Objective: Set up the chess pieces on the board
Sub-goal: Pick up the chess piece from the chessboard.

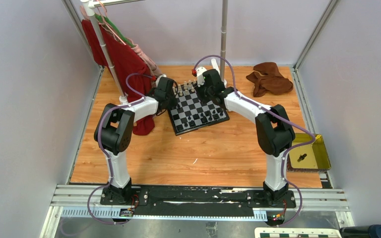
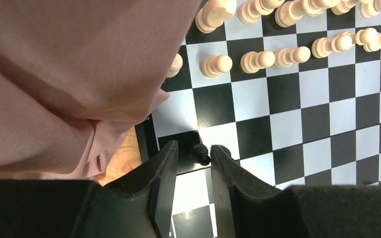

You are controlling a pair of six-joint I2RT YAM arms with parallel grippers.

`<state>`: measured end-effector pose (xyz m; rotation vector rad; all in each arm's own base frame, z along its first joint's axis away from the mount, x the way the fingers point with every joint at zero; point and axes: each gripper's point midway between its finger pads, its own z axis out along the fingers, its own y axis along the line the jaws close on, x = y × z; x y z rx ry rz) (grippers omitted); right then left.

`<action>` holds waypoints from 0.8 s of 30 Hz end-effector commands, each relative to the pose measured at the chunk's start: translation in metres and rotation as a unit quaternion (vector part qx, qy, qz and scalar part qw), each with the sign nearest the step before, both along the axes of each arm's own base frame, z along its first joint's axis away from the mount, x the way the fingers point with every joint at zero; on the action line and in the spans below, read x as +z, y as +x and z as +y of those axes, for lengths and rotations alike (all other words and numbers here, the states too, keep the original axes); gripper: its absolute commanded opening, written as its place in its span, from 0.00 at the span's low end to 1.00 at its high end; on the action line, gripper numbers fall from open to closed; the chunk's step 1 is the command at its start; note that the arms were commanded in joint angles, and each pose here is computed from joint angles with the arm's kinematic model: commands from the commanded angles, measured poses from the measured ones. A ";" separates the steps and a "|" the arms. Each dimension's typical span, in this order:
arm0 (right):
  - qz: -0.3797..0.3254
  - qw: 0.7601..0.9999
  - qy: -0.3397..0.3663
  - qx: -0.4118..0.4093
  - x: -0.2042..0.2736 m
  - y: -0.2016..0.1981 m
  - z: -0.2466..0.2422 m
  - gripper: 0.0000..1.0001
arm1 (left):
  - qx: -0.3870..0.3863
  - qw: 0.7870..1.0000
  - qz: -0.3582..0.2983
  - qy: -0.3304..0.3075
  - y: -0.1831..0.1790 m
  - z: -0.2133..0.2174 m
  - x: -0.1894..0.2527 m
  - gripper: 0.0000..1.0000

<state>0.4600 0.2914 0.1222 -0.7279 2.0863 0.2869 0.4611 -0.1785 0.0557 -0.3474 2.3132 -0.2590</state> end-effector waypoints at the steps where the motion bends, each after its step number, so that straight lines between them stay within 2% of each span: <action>1: -0.001 1.000 0.005 -0.009 0.002 0.004 -0.006 0.29 | -0.008 1.000 0.016 0.012 -0.009 0.002 -0.011 0.35; 15: -0.002 1.000 0.005 -0.012 0.004 0.003 -0.007 0.29 | -0.010 1.000 0.018 0.019 -0.018 0.005 -0.014 0.31; 24: -0.001 1.000 0.008 -0.013 0.004 0.002 -0.008 0.29 | -0.008 1.000 0.013 0.024 -0.018 0.008 -0.010 0.22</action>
